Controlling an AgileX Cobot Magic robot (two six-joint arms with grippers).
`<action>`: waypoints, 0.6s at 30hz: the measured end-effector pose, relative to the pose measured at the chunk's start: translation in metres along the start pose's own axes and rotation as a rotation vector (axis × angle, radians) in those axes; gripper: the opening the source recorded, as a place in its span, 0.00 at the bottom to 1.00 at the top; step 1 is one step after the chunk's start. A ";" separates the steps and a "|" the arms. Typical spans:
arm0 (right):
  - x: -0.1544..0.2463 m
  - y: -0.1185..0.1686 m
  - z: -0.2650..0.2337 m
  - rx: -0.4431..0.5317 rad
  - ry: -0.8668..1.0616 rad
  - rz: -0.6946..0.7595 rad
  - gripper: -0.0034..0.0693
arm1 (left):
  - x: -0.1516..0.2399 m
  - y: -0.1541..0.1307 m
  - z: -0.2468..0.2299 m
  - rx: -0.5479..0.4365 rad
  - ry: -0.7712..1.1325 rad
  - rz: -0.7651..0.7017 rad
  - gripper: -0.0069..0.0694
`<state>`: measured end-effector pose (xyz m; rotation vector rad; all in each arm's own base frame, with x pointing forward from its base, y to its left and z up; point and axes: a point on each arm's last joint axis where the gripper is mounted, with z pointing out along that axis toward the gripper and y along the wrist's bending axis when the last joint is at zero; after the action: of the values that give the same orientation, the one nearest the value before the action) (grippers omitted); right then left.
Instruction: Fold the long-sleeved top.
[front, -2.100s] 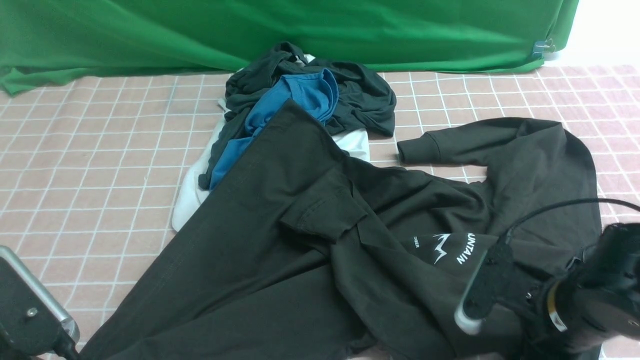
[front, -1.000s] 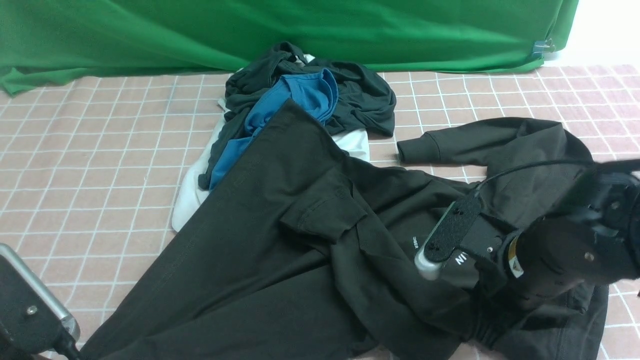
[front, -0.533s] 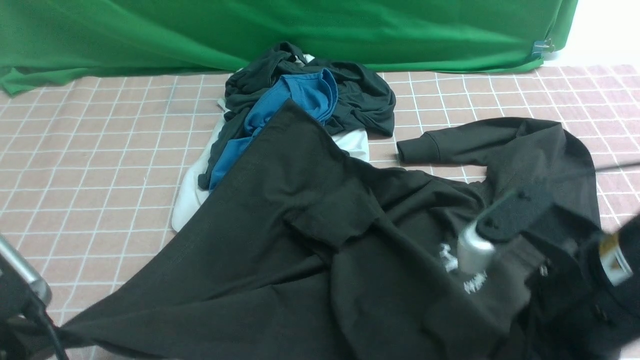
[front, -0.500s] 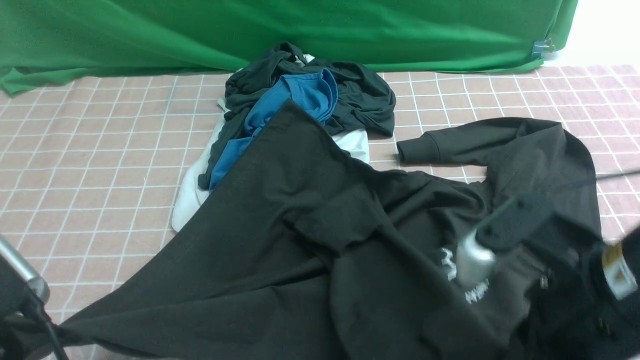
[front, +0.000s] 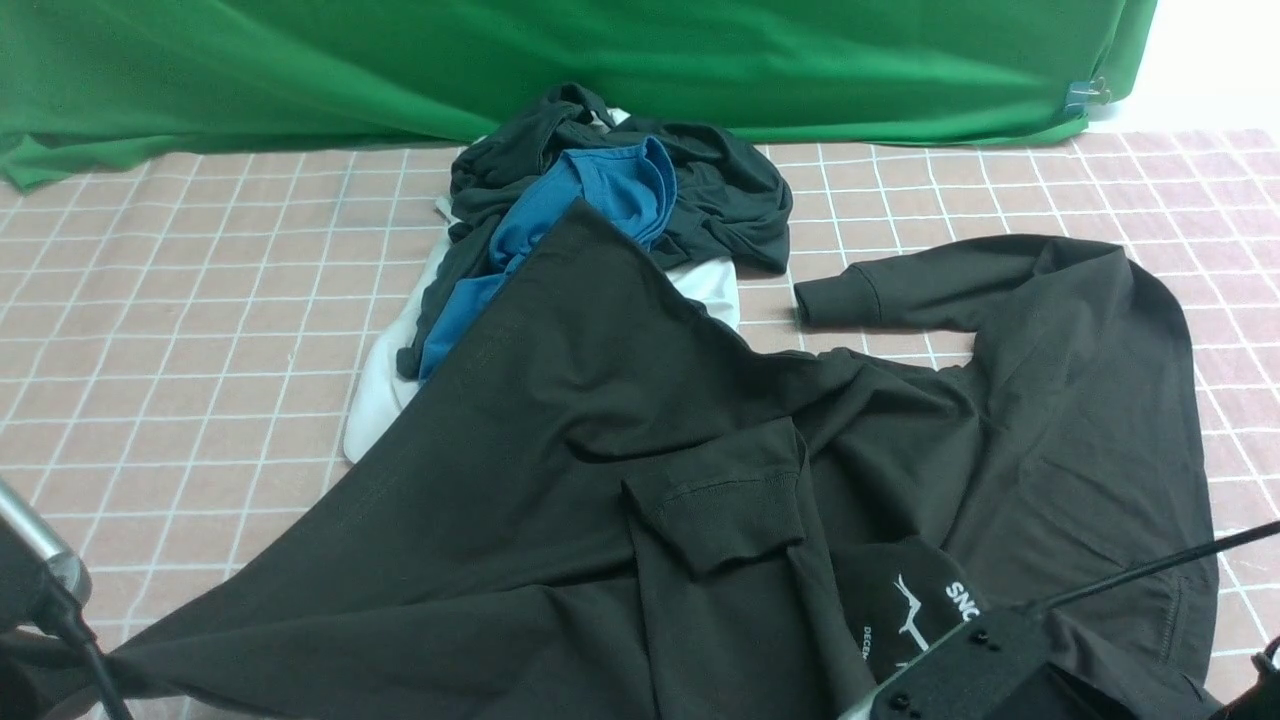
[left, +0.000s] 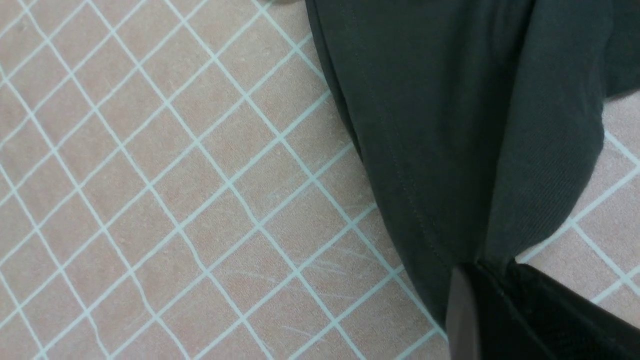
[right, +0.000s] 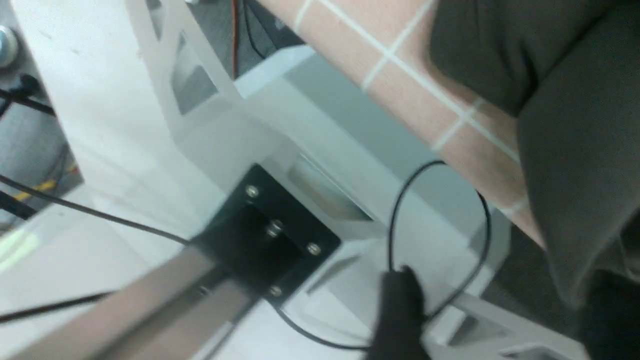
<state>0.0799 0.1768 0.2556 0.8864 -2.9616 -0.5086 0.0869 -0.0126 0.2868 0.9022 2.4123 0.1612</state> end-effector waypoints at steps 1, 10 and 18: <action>0.000 -0.002 -0.002 0.027 0.003 -0.005 0.79 | 0.000 0.000 0.000 0.001 0.002 0.000 0.13; -0.040 -0.081 -0.043 0.438 -0.255 0.250 0.74 | 0.001 0.000 0.000 0.004 0.006 0.000 0.13; -0.053 -0.218 -0.043 0.362 -0.325 0.772 0.83 | 0.000 -0.001 0.000 0.010 0.003 -0.010 0.13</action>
<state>0.2454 0.0202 0.2332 -0.4231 -3.3817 -0.0802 0.0862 -0.0132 0.2864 0.8949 2.4224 0.1471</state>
